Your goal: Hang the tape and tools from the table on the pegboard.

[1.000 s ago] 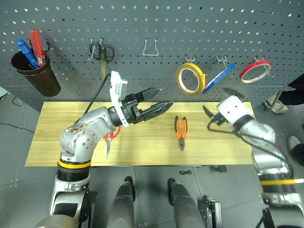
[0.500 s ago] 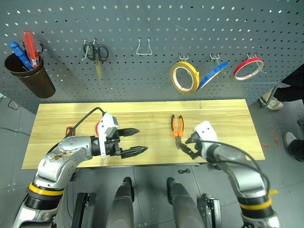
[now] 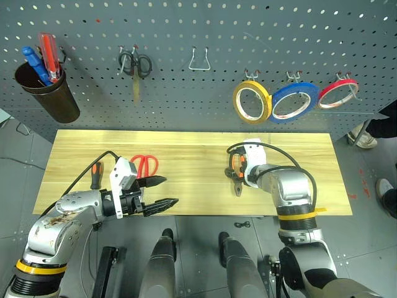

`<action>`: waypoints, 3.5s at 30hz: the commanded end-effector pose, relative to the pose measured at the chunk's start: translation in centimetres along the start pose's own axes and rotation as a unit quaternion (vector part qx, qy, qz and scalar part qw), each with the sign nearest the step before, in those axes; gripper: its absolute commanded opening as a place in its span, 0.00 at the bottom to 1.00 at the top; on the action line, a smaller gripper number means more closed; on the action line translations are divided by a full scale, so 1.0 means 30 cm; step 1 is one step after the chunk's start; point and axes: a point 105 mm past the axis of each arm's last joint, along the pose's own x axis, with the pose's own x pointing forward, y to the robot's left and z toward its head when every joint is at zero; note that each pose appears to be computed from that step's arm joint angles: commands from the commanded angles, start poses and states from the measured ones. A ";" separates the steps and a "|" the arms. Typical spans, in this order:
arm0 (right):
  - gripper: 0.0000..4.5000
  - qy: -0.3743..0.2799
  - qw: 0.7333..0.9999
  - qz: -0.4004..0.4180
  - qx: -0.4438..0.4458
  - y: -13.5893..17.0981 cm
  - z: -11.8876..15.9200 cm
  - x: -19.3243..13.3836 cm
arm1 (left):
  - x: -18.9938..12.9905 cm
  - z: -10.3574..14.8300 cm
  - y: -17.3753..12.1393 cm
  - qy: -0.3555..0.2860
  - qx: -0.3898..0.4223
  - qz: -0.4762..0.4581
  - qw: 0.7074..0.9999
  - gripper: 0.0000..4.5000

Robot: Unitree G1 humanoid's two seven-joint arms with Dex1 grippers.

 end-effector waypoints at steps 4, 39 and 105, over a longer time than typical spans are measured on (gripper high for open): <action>0.99 -0.014 1.000 -0.002 -0.021 0.008 0.032 0.039 | -0.005 0.048 -0.020 -0.017 0.014 0.000 1.000 1.00; 0.59 -0.503 0.825 0.175 -0.189 0.316 0.541 -0.555 | -0.094 0.296 -0.018 -0.202 -0.101 0.023 0.974 1.00; 0.99 -0.390 0.794 0.362 -0.295 0.311 0.377 -0.544 | -0.151 -0.039 0.209 0.011 -0.039 0.417 0.908 1.00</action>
